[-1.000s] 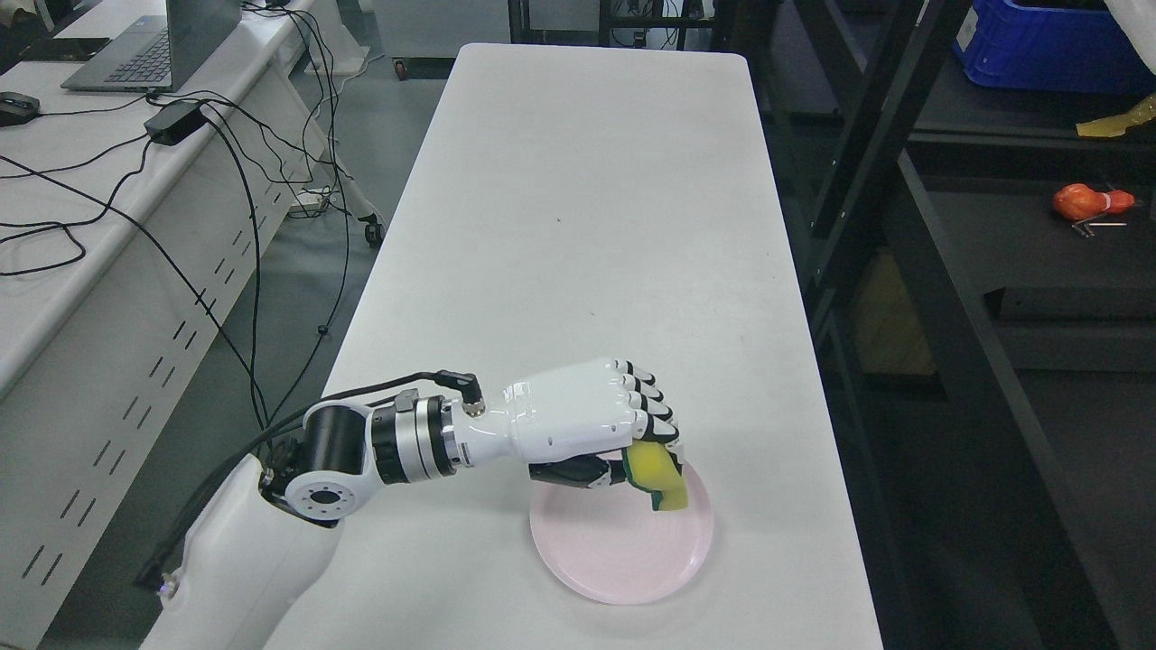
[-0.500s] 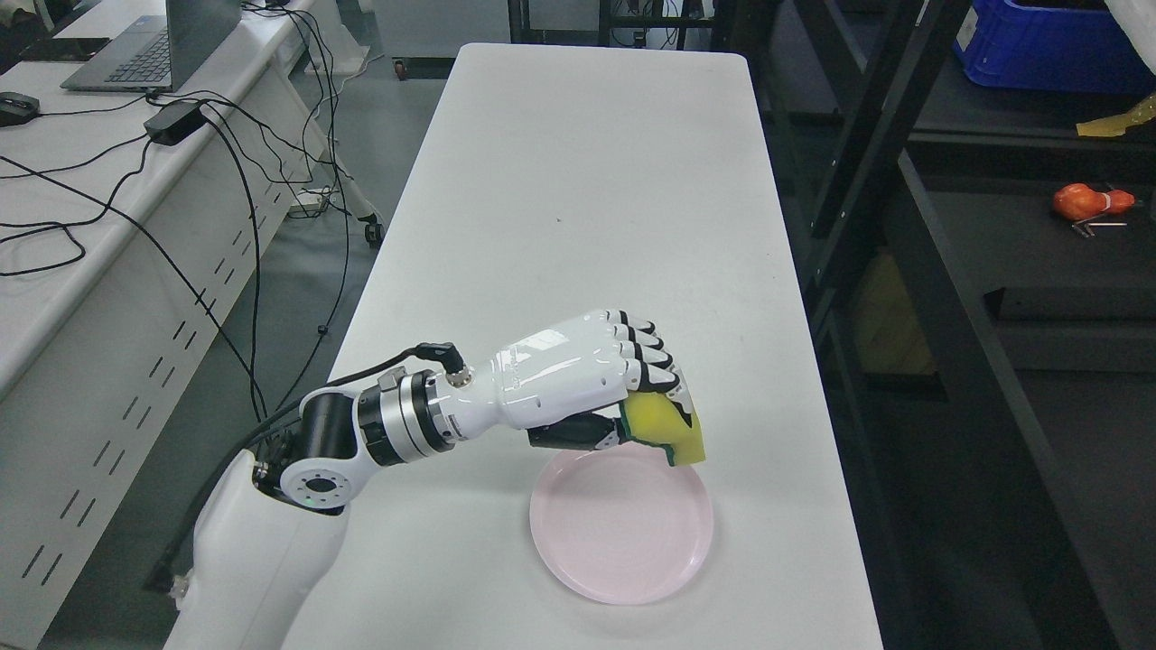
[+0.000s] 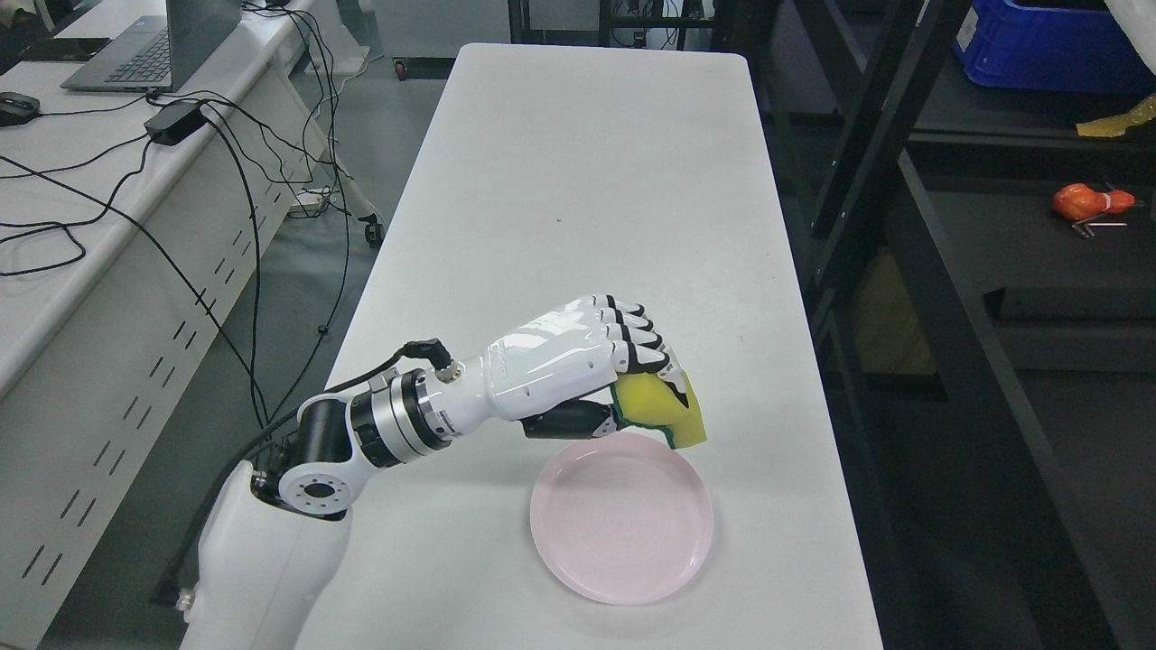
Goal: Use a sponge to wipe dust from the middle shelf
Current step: 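Lift the sponge off the plate with the left hand, then hold the sponge in the left hand while turning toward the shelf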
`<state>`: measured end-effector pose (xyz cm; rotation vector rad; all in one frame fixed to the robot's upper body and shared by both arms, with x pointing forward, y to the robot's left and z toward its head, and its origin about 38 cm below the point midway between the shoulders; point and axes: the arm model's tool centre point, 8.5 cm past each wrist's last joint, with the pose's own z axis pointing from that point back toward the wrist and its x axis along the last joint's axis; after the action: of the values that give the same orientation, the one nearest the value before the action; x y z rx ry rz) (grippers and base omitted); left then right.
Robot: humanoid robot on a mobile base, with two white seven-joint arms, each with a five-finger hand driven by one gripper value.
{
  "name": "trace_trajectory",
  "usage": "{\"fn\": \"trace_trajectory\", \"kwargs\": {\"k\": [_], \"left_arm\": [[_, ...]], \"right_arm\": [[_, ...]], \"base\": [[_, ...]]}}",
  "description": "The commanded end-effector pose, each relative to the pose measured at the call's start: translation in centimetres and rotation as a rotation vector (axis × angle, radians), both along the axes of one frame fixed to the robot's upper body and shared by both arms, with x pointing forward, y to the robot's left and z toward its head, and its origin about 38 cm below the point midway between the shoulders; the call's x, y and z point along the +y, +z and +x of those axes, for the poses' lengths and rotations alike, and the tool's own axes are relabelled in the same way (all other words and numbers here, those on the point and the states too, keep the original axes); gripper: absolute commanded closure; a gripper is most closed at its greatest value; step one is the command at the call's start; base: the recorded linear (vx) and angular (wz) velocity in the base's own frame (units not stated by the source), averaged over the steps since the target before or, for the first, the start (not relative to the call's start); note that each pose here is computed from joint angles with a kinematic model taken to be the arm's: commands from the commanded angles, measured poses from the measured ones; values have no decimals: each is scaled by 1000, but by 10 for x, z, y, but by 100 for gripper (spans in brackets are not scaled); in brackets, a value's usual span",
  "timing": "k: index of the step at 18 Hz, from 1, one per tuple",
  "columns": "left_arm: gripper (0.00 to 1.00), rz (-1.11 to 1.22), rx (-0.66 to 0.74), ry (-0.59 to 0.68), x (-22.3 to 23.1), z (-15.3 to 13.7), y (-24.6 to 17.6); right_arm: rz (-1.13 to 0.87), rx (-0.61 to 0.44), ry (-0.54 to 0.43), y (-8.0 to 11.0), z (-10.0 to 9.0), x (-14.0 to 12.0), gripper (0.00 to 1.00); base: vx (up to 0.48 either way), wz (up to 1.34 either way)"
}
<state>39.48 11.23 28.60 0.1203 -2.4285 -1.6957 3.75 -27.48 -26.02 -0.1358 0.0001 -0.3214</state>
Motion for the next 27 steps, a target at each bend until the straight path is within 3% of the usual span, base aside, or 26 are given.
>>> {"fn": "trace_trajectory", "kwargs": {"k": [1,16,27], "left_arm": [[100,-41,-2,13,2,1,5],[100,-46,22,11,0,-1,-4],[100,-45,32,13,1,-2,-8]], "right_arm": [[-20,-16,0,1,6,-12,0],[-21,-16,1,1,6,-12,0],[-20,-16,0,1,6,-12,0]], "base": [[0,0],[-4,0],[-156,2]]}}
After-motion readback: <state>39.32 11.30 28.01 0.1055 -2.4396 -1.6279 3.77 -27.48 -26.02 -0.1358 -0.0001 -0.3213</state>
